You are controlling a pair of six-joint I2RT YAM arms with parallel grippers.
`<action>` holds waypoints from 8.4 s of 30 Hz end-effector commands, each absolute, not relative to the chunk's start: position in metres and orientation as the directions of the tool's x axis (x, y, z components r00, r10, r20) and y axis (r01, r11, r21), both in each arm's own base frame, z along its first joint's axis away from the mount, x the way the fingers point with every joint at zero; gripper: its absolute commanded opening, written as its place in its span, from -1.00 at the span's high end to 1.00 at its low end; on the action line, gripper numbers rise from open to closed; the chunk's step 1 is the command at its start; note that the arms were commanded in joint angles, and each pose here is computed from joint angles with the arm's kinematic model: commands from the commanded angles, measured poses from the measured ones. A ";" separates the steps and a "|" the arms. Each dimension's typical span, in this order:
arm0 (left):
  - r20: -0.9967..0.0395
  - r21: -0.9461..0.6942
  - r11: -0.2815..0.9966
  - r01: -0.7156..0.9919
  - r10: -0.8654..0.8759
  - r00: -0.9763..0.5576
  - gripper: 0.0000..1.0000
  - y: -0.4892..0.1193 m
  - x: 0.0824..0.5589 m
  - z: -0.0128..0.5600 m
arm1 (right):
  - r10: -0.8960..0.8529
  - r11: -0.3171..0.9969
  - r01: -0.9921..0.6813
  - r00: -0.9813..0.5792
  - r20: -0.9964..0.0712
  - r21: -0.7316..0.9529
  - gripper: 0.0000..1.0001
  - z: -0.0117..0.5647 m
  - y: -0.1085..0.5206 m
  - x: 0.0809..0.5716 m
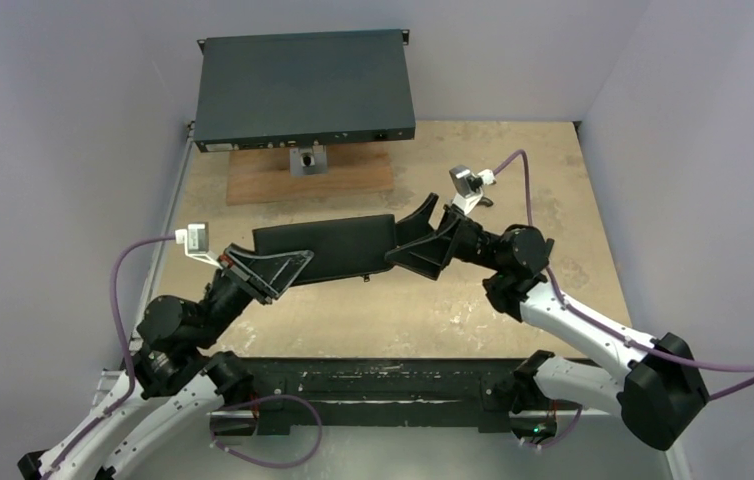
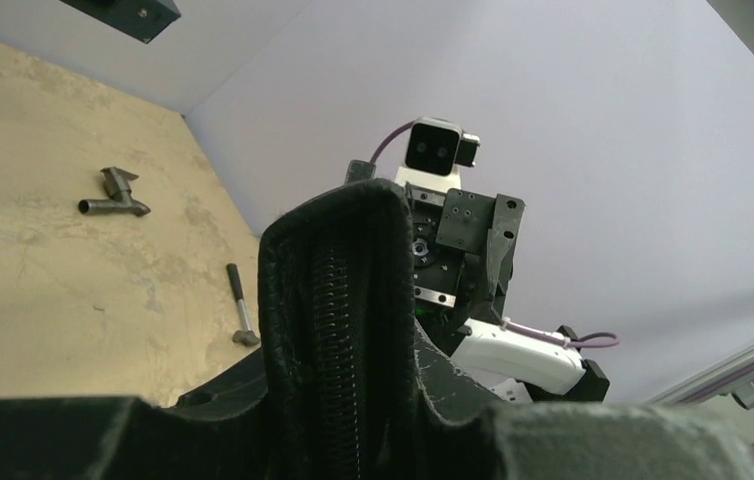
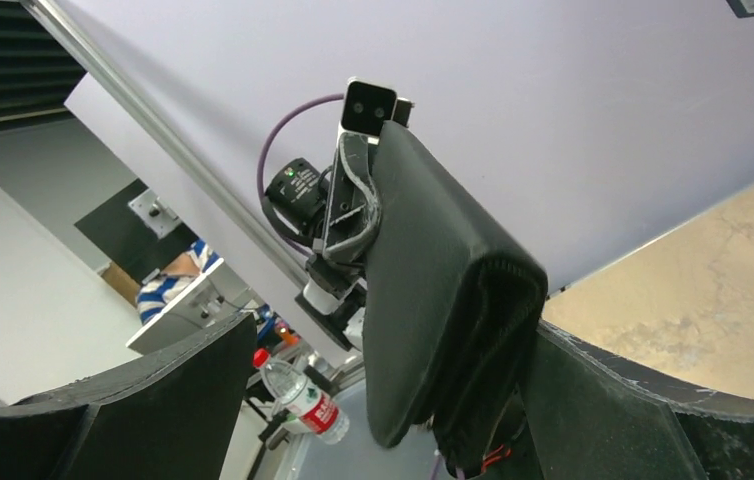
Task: Sort the hair-cutting tools
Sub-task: Zip the hairdressing tool bag at the center of the board.
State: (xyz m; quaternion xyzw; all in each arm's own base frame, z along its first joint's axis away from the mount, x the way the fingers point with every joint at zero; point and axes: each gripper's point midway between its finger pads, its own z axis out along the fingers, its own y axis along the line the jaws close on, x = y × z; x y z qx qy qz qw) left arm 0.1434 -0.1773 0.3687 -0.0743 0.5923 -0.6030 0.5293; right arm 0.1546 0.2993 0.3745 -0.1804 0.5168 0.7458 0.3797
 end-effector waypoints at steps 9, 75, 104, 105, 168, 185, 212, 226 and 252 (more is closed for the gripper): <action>-0.493 -0.778 0.130 0.614 -0.732 -0.470 1.00 -0.196 0.140 0.390 | 0.294 -0.190 -0.756 -0.653 -0.698 0.626 -0.29 0.378 0.311 0.146; -0.493 -0.755 0.181 0.631 -0.790 -0.364 -0.40 -0.267 0.151 0.330 | 0.652 0.068 -0.664 -0.536 -0.537 0.745 1.00 0.348 0.252 0.183; -0.499 -0.690 0.151 0.708 -0.807 -0.314 -0.62 -0.246 0.134 0.345 | 0.671 -0.056 -0.766 -0.504 -0.544 0.641 1.00 0.388 0.254 0.168; -0.494 -0.690 0.148 0.709 -0.812 -0.311 -0.62 -0.246 0.135 0.346 | 0.667 -0.057 -0.768 -0.504 -0.548 0.638 1.00 0.389 0.254 0.167; -0.559 -0.828 0.504 0.247 -0.774 -0.297 1.00 -0.257 0.215 0.359 | 0.316 0.338 -0.748 -0.481 -0.818 0.571 -0.07 0.317 0.278 0.163; -0.560 -0.820 0.483 0.308 -0.789 -0.253 1.00 -0.260 0.216 0.380 | 0.296 0.298 -0.730 -0.542 -0.786 0.615 -0.03 0.313 0.292 0.161; -0.493 -0.840 0.363 0.404 -0.821 -0.287 1.00 -0.257 0.199 0.401 | 0.381 0.134 -0.741 -0.574 -0.725 0.658 -0.26 0.334 0.294 0.147; -0.492 -0.841 0.346 0.416 -0.808 -0.324 1.00 -0.262 0.195 0.397 | 0.435 0.126 -0.756 -0.540 -0.720 0.643 -0.06 0.349 0.297 0.160; -0.487 -0.855 0.338 0.393 -0.784 -0.386 1.00 -0.276 0.192 0.375 | 0.593 0.126 -0.751 -0.466 -0.656 0.648 0.57 0.371 0.277 0.174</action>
